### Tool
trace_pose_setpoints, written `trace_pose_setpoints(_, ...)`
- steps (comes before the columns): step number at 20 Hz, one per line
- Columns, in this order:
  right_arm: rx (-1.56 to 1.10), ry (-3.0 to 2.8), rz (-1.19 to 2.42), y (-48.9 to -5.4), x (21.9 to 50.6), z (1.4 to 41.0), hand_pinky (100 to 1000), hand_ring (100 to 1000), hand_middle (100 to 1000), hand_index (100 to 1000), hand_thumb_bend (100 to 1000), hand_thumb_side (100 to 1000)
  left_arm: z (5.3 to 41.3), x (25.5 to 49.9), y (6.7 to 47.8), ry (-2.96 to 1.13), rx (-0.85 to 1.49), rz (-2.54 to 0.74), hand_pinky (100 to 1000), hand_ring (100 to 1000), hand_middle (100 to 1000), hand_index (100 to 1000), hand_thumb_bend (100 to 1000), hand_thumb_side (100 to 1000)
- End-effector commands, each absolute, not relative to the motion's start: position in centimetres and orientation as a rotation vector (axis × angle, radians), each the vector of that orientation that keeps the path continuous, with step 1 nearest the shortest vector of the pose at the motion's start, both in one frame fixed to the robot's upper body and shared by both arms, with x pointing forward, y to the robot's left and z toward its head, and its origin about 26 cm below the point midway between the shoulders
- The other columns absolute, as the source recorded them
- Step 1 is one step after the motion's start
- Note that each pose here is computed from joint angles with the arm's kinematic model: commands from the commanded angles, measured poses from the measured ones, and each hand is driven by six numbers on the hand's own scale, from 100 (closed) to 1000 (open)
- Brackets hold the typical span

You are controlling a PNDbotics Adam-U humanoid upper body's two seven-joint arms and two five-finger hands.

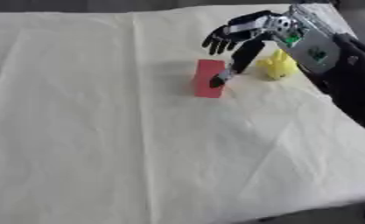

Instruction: Pick up the objects with one hand, pass them to the other hand, and then place them into the box on the other side of the table.

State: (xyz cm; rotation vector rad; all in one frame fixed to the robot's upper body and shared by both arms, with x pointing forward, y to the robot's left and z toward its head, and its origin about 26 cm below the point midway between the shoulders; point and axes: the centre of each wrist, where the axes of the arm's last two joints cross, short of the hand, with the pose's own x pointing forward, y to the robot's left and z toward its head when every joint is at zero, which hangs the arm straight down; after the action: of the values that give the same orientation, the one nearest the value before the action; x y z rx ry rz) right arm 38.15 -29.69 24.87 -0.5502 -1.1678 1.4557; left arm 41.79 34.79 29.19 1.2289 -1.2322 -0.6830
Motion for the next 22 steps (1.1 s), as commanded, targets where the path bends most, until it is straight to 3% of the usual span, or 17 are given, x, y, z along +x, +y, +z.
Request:
trace_pose_setpoints(1,-0.612,-1.175,1.443,-29.9,38.0,25.5,916,882,814,944,639,394,30.8,41.5,35.0,-1.267,1.258,-0.663,859,780,726,752,429,196)
trace_pose_setpoints(18,-0.717,-1.094,1.472,-30.9,38.5,23.3,938,896,824,944,635,406,30.4,41.3,35.2,-1.266,1.249,-0.651,858,780,725,749,431,203)
trace_pose_setpoints(22,-0.714,-1.076,1.464,-31.1,38.6,22.8,922,863,785,915,519,294,30.4,41.3,35.2,-1.27,1.247,-0.649,858,780,724,749,428,203)
